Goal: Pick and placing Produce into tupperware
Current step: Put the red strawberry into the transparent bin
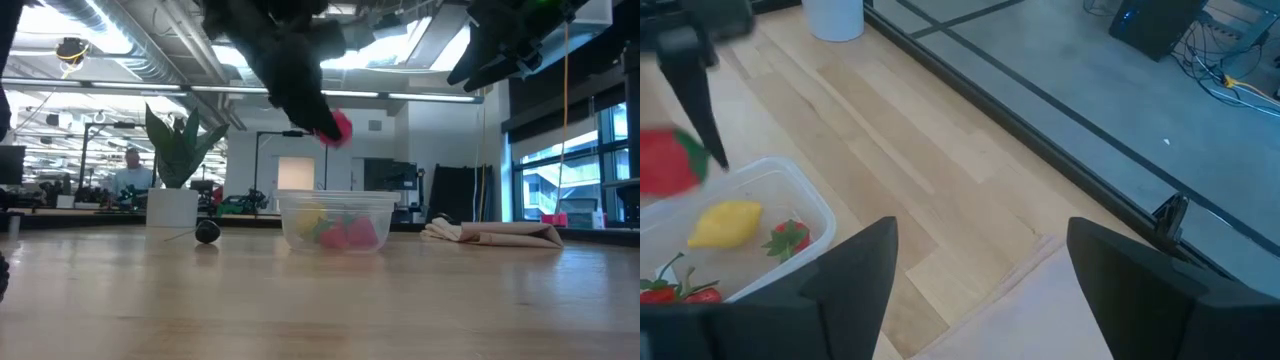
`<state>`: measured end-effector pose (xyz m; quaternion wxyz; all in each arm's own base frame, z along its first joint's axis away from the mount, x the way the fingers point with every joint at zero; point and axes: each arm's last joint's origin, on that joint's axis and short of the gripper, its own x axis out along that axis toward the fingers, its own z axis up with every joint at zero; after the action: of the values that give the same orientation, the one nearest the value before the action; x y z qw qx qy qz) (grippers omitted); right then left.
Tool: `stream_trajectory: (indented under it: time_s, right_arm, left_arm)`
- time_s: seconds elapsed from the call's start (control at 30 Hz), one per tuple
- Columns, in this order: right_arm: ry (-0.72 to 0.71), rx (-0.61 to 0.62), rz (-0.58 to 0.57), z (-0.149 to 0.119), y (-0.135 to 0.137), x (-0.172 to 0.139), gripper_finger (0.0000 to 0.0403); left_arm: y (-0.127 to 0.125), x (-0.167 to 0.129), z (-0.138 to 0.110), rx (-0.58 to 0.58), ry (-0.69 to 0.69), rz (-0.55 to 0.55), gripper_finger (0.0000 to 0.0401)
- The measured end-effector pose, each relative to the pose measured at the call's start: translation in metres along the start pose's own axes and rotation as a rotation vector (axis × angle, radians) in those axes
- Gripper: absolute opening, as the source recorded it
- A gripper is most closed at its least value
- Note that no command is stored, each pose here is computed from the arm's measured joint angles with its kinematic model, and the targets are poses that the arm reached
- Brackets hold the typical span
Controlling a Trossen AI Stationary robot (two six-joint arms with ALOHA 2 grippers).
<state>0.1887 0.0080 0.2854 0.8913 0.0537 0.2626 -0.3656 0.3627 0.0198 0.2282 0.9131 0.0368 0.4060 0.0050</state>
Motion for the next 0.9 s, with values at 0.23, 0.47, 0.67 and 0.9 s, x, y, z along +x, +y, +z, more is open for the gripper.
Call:
stream_trajectory:
  time_s: [0.23, 0.47, 0.67, 0.9]
  right_arm:
    - [0.0, 0.003, 0.001, 0.0, 0.0, 0.0, 0.0294]
    - [0.01, 0.003, 0.019, 0.0, 0.001, 0.0, 0.0294]
    - [0.01, 0.003, 0.019, 0.0, 0.001, 0.0, 0.0294]
    - [0.01, 0.003, 0.019, 0.0, 0.001, 0.0, 0.0294]
  left_arm:
    - [-0.01, 0.033, -0.003, 0.028, 0.068, -0.032, 0.0234]
    - [-0.012, 0.048, -0.011, -0.013, 0.116, -0.057, 0.0249]
    - [-0.011, 0.048, -0.011, -0.015, 0.116, -0.052, 0.0247]
    - [-0.011, 0.062, -0.018, -0.016, 0.148, -0.047, 0.0244]
